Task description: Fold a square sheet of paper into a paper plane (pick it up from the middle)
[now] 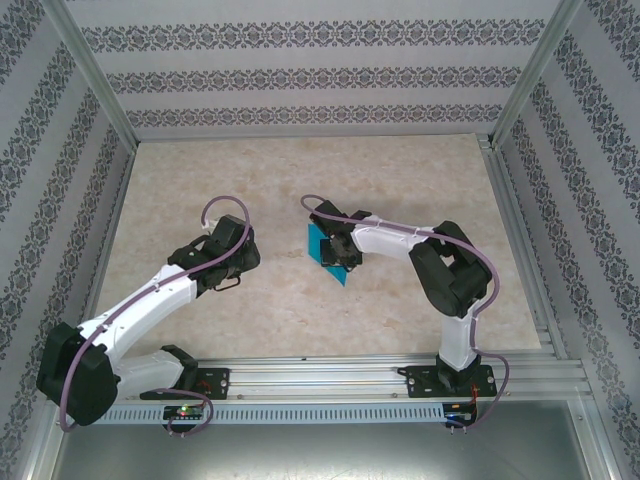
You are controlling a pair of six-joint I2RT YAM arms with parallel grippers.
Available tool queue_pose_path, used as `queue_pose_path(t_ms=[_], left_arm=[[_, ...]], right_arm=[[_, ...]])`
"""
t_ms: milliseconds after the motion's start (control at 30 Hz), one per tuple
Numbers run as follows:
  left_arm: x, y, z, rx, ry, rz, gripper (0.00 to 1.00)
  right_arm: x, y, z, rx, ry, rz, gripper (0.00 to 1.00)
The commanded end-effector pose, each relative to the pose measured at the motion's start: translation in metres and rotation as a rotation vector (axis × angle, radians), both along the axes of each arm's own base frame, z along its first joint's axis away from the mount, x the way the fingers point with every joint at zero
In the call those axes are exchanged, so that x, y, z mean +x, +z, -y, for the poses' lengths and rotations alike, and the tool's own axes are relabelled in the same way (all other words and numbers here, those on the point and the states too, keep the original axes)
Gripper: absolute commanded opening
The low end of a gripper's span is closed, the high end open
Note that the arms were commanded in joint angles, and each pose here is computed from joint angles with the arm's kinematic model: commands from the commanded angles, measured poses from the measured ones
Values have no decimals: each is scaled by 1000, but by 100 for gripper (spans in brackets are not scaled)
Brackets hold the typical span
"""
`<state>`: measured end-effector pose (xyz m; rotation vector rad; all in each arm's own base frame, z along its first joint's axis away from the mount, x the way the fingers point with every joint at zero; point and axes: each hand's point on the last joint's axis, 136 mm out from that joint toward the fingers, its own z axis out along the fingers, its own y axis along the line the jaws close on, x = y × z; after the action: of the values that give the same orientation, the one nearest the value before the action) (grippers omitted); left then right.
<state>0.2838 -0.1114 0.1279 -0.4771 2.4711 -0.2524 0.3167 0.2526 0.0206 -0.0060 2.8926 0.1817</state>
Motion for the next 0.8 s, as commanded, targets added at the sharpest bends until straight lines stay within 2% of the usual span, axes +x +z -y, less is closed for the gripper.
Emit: queue_pose_path(t_ms=[0,67,100,200,267,400,433,500,567,633,767], left_arm=[[7,22,-17,76,19,73,46],[9,31,-25,118,32,105,47],[10,35,-31,146,38,125,48],[11,48,-56,259,87,169,53],[12,53,-80,335,141,196,65],[9,58,-136,416,306,234,90],[11,50,-148,423,335,242,93],[19,37,-163,425,346,252,96],[27,26,-175,482,336,246,98],[38,13,-182,498,301,236,99],[63,-8,-179,546,188,266,100]], right_arm=[[6,54,-2,55,-5,108,51],[9,83,0,88,4,172,58],[8,96,4,98,8,203,68],[7,132,27,100,-1,315,80],[7,149,61,23,-35,411,84],[9,181,164,-199,-211,640,96],[9,185,191,-253,-260,702,98],[9,179,230,-333,-283,764,98],[13,167,256,-369,-284,835,98],[20,148,272,-338,-282,881,97],[38,117,282,-260,-285,834,98]])
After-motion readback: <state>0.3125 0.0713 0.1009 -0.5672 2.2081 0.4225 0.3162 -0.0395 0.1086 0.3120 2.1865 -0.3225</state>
